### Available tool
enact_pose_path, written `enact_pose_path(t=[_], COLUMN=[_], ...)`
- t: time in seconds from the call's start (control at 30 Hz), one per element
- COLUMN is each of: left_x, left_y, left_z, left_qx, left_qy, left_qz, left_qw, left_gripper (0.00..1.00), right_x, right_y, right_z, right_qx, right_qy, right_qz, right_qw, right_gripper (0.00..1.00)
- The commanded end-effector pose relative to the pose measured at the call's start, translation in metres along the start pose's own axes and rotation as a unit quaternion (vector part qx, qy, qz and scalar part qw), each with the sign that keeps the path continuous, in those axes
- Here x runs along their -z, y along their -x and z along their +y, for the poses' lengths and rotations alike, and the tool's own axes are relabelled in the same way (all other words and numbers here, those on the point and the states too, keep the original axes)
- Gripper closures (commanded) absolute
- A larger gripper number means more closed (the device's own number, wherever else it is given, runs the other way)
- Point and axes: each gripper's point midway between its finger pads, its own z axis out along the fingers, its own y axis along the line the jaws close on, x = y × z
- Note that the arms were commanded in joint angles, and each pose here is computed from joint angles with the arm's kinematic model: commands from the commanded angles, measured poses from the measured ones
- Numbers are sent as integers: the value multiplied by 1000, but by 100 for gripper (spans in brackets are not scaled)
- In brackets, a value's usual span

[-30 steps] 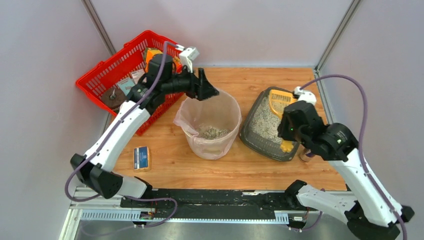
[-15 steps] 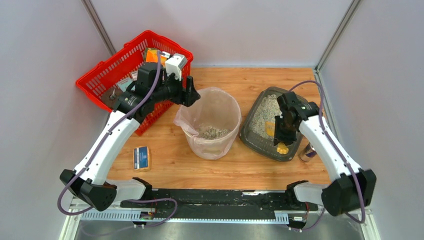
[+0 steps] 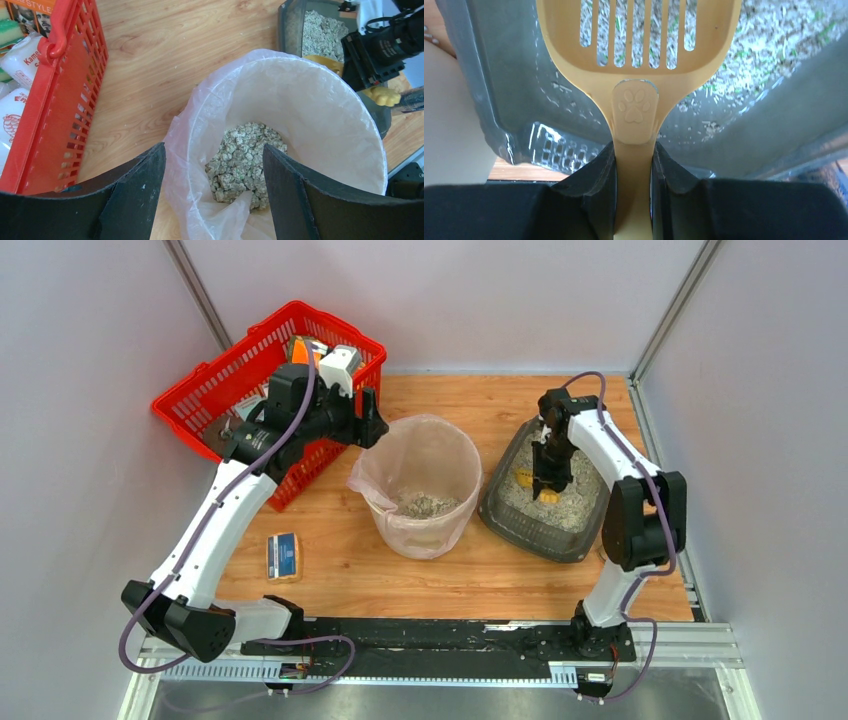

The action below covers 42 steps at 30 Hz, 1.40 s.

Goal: Clean the litter box

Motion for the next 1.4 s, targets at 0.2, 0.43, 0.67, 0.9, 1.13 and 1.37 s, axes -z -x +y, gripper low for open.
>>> enact_pose_path(t=[0.2, 0.43, 0.67, 0.9, 1.13, 1.37], left_x=[-1, -1, -4, -6, -9, -10], left_y=[5, 4, 1, 0, -2, -3], left_z=[7, 6, 6, 7, 7, 7], left_qx=[-8, -5, -2, -3, -1, -1], left_qy=[8, 4, 3, 4, 2, 1], left_qz=[-10, -9, -4, -2, 3, 5], left_qw=[1000, 1000, 1000, 1000, 1000, 1000], left_gripper=[21, 21, 21, 21, 21, 22], right_x=[-26, -47, -62, -67, -58, -55], right_y=[52, 69, 83, 97, 109, 112], right_z=[1, -2, -6, -13, -19, -18], right_qx=[1, -12, -8, -3, 5, 8], right_qy=[-7, -4, -9, -23, -37, -32], right_qz=[-26, -54, -89, -141, -188, -218], right_qw=[1000, 998, 996, 990, 981, 975], right_gripper=[100, 100, 100, 100, 100, 100])
